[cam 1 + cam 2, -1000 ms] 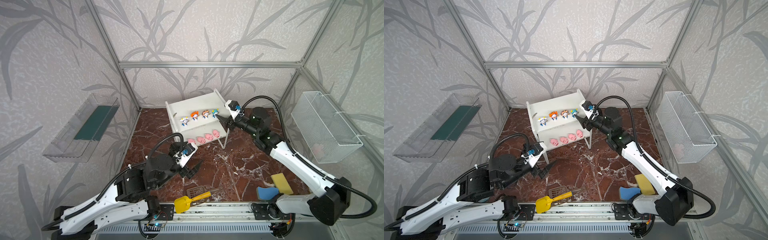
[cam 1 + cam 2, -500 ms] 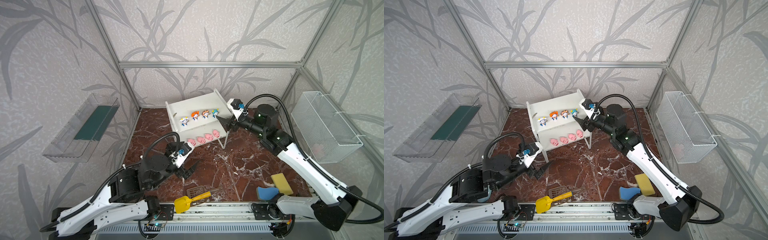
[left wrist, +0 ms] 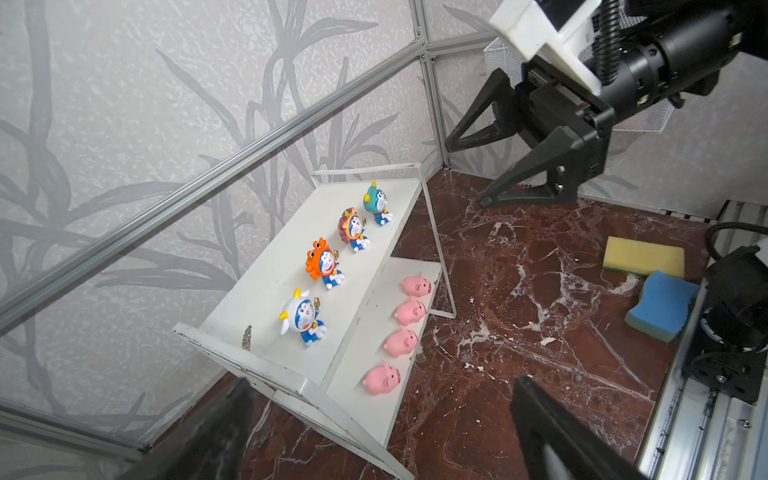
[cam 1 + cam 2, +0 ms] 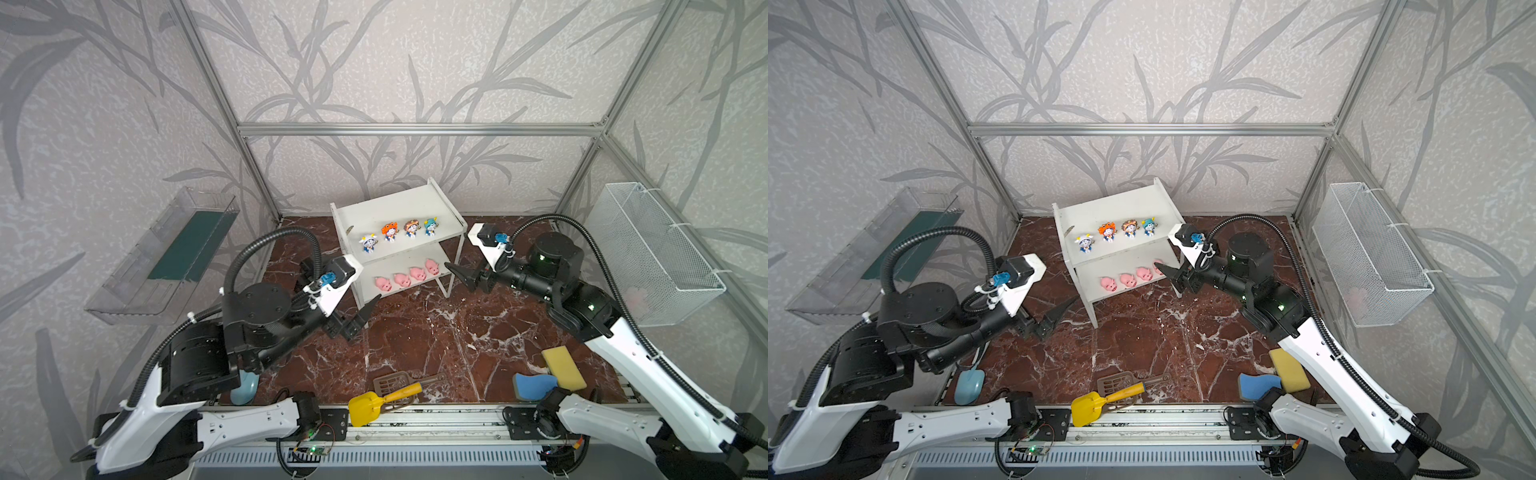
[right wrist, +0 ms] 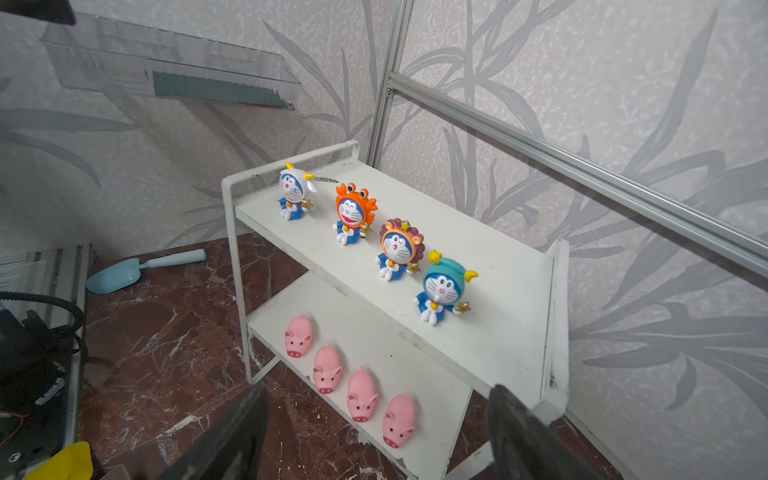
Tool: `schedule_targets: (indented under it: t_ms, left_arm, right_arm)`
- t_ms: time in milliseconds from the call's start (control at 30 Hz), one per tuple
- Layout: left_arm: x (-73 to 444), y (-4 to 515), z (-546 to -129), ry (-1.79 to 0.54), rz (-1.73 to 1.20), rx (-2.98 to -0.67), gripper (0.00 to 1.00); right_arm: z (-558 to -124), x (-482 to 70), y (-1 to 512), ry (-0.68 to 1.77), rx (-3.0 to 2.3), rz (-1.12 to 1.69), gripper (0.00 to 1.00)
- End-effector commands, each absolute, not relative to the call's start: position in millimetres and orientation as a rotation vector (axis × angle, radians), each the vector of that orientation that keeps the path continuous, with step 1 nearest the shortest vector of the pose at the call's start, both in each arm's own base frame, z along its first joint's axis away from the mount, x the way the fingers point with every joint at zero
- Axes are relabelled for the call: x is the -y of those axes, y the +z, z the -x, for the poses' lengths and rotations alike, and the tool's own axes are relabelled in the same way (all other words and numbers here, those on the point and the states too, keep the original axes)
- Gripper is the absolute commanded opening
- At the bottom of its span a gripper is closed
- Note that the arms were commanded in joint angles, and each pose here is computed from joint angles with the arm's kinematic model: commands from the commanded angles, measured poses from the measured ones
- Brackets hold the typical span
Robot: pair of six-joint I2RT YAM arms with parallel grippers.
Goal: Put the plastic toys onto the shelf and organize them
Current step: 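Withdraw the right gripper from the shelf while the left gripper reaches over the top tier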
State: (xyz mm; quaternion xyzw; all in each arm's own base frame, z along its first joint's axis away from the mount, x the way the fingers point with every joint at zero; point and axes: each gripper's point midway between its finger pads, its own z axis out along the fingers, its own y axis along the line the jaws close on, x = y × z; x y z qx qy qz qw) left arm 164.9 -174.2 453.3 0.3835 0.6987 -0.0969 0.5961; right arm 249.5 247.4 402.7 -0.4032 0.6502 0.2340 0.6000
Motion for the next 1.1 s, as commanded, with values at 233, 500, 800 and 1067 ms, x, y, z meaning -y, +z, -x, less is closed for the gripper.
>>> schedule_targets:
  t_ms: [233, 500, 800, 1067]
  left_arm:
    - [208, 438, -215, -0.152, -1.041, -1.811, 0.93]
    - [220, 425, -259, -0.183, -1.057, -1.953, 0.92]
    - [207, 411, -296, -0.246, -0.998, -2.095, 0.84]
    - [209, 399, -316, -0.259, -0.994, -2.137, 0.75]
  right_arm:
    - [-191, -230, 369, 0.628, -1.616, 1.006, 0.85]
    - [-164, -203, 351, 0.612, -1.658, 1.007, 0.99]
    - [-160, -195, 342, 0.577, -1.660, 1.016, 0.99]
    - [-164, -195, 339, 0.559, -1.665, 1.007, 0.99]
